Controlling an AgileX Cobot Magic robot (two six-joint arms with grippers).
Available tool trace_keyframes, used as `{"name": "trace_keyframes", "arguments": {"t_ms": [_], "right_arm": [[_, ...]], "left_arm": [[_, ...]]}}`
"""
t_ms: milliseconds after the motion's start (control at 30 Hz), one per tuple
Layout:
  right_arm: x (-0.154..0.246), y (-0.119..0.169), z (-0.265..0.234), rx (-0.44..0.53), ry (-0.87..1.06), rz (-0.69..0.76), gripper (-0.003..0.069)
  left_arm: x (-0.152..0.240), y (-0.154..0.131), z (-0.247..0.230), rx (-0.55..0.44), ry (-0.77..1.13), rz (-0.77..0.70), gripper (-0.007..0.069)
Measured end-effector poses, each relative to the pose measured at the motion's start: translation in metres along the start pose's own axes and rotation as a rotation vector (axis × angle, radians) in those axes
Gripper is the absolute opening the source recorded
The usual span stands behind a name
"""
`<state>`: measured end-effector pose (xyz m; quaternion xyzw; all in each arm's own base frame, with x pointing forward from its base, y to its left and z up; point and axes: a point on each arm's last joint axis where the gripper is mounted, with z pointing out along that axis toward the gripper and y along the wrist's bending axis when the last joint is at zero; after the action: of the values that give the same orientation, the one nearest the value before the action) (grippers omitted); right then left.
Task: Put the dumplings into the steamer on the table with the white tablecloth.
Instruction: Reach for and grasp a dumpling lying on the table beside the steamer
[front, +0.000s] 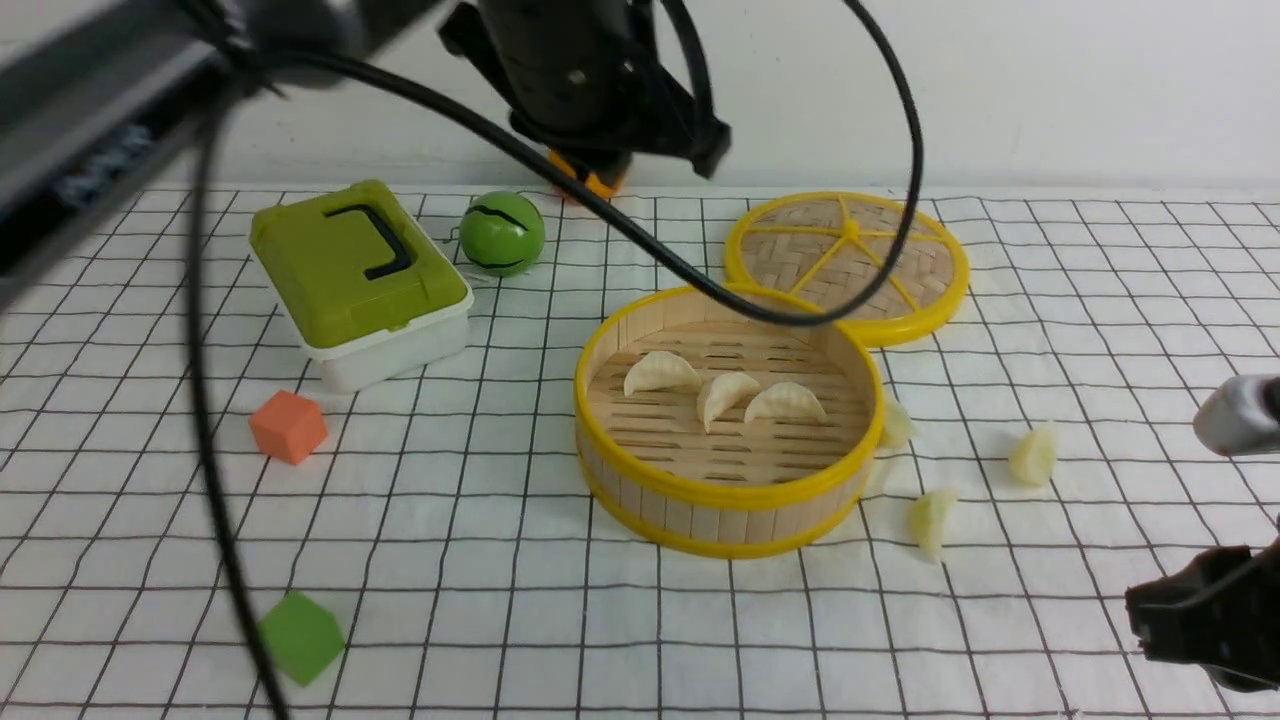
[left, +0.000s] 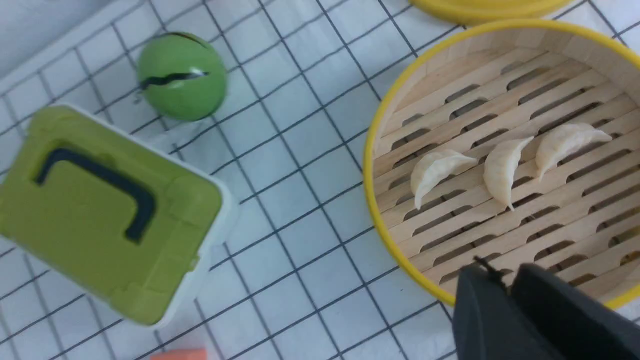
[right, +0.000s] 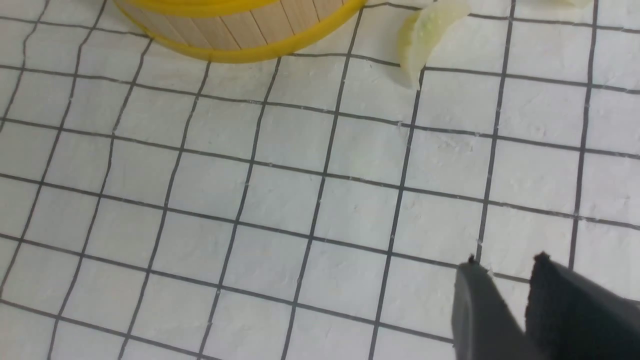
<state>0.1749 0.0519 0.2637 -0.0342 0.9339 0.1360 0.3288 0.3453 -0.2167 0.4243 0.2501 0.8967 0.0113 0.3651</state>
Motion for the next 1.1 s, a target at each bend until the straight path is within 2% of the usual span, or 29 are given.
{"name": "trace_keyframes", "arguments": {"t_ms": [33,100,133,167,233,300,333,433,467,500,533,567,633,667,700,733,900,1033,1100], "right_arm": [[0.001,0.000,0.003,0.003,0.019,0.001,0.0159],[0.001,-0.001,0.008,0.005,0.057,0.007,0.0162],[0.001,-0.001,0.009,0.006,0.061,0.007,0.0162],[-0.001,-0.001,0.016,0.007,0.092,0.015,0.0167],[-0.011,0.001,0.026,0.002,0.117,0.037,0.0179],[-0.019,0.002,0.033,-0.003,0.124,0.053,0.0191],[-0.032,0.003,0.045,-0.008,0.131,0.072,0.0221],[-0.053,0.003,0.070,0.001,0.117,0.086,0.0289],[-0.054,0.003,0.072,0.002,0.120,0.086,0.0294],[-0.064,0.002,0.088,0.011,0.110,0.091,0.0335],[-0.065,0.001,0.092,0.013,0.113,0.092,0.0345],[-0.072,0.000,0.108,0.021,0.110,0.098,0.0379],[-0.076,-0.002,0.118,0.027,0.102,0.100,0.0395],[-0.080,-0.004,0.136,0.038,0.100,0.104,0.0412],[-0.081,-0.004,0.136,0.038,0.096,0.104,0.0412],[-0.084,-0.007,0.153,0.048,0.100,0.107,0.0417],[-0.082,-0.013,0.184,0.066,0.131,0.112,0.0409],[-0.075,-0.017,0.202,0.079,0.159,0.118,0.0332],[-0.075,-0.017,0.201,0.078,0.163,0.119,0.0259]], "left_arm": [[0.004,0.011,-0.028,-0.008,-0.038,-0.022,-0.0009],[0.014,0.027,-0.067,-0.015,-0.086,-0.077,-0.0013],[0.016,0.027,-0.065,-0.015,-0.078,-0.077,-0.0013],[0.031,0.042,-0.095,-0.024,-0.104,-0.129,-0.0013],[0.055,0.056,-0.117,-0.043,-0.099,-0.181,-0.0013],[0.069,0.061,-0.125,-0.049,-0.090,-0.213,-0.0013],[0.097,0.065,-0.129,-0.046,-0.066,-0.278,-0.0013],[0.140,0.065,-0.136,-0.045,-0.082,-0.353,-0.0013],[0.142,0.065,-0.132,-0.046,-0.072,-0.352,-0.0013],[0.168,0.063,-0.134,-0.049,-0.084,-0.364,-0.0013],[0.172,0.062,-0.133,-0.050,-0.078,-0.365,-0.0013],[0.199,0.058,-0.127,-0.058,-0.056,-0.360,-0.0013],[0.215,0.056,-0.128,-0.066,-0.060,-0.358,-0.0013],[0.240,0.052,-0.122,-0.076,-0.039,-0.352,-0.0013],[0.243,0.052,-0.124,-0.077,-0.047,-0.356,-0.0013],[0.266,0.047,-0.118,-0.084,-0.032,-0.364,-0.0013],[0.298,0.042,-0.110,-0.102,-0.019,-0.358,-0.0013],[0.313,0.041,-0.100,-0.128,0.013,-0.335,-0.0013],[0.314,0.041,-0.099,-0.131,0.014,-0.340,-0.0013]]}}
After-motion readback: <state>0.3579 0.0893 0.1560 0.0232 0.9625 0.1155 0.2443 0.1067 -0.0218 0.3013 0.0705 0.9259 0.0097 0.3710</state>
